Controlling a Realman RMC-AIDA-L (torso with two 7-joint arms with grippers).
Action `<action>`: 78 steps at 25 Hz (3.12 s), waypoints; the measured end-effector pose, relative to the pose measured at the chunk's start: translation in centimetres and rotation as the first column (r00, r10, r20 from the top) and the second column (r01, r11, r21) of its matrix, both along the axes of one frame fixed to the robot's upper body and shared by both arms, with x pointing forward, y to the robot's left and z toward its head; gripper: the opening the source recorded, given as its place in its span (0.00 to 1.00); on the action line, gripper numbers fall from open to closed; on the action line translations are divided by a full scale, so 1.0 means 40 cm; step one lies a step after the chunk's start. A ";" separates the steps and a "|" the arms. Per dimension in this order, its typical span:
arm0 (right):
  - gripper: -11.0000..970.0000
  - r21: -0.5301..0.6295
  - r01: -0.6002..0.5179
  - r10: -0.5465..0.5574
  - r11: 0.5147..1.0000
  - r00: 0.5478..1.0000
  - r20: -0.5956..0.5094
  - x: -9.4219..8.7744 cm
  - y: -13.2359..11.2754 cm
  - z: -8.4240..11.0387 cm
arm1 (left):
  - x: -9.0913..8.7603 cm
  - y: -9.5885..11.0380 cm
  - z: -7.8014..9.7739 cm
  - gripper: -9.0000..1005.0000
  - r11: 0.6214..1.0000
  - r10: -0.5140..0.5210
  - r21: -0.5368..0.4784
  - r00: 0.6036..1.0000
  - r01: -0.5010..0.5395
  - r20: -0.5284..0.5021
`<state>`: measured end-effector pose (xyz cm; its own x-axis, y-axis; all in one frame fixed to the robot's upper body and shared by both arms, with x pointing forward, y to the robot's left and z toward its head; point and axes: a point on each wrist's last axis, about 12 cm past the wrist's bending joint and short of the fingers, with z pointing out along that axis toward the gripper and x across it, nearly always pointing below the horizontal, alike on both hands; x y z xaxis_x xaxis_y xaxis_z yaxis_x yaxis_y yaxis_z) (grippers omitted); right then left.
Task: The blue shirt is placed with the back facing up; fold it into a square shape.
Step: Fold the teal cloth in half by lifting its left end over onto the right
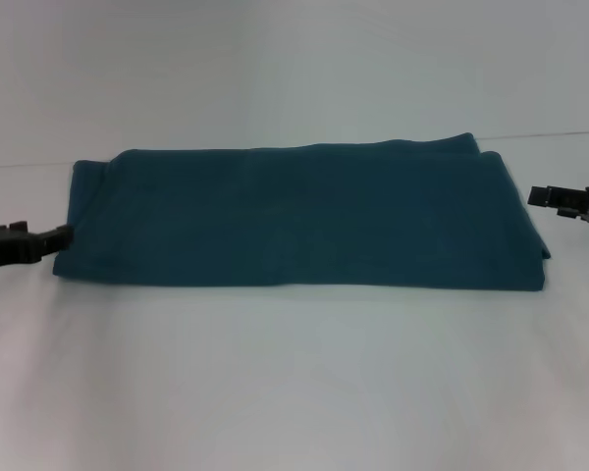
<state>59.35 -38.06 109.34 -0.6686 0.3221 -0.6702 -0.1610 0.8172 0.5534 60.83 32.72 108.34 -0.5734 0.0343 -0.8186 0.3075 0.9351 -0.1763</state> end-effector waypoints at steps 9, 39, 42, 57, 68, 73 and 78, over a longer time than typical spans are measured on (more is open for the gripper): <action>0.71 0.006 -0.007 0.007 1.000 1.000 -0.004 -0.001 0.000 0.002 | -0.005 -0.008 -0.017 0.65 0.999 -0.010 0.034 1.000 0.011 -0.029; 0.71 0.011 0.000 0.000 1.000 1.000 -0.003 0.001 0.006 -0.001 | 0.001 -0.063 -0.040 0.60 0.987 -0.088 0.127 0.994 0.095 -0.064; 0.71 0.012 0.002 -0.002 1.000 1.000 -0.003 0.000 0.005 -0.002 | 0.004 -0.067 -0.033 0.60 0.987 -0.079 0.138 0.996 0.085 -0.052; 0.71 0.021 0.015 -0.015 1.000 1.000 -0.006 -0.007 0.001 -0.007 | 0.008 -0.070 -0.025 0.11 0.985 -0.079 0.150 0.996 0.085 -0.047; 0.71 -0.018 0.010 -0.012 1.000 0.993 -0.115 -0.010 -0.001 -0.023 | -0.004 -0.064 -0.028 0.05 0.986 -0.084 0.136 0.994 0.093 -0.071; 0.71 -0.040 0.013 -0.019 0.999 0.990 -0.142 -0.007 0.009 -0.038 | -0.005 -0.061 -0.020 0.05 0.985 -0.091 0.138 0.993 0.100 -0.072; 0.71 -0.046 0.010 -0.017 0.999 0.988 -0.153 -0.008 0.024 -0.050 | -0.006 -0.056 -0.015 0.05 0.986 -0.090 0.134 0.993 0.099 -0.071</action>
<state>59.02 -37.08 107.34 -0.7600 0.3040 -0.5744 -0.0658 0.8433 0.5334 60.60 30.47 107.73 -0.6138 0.2002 -0.7637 0.3874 0.9192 -0.0704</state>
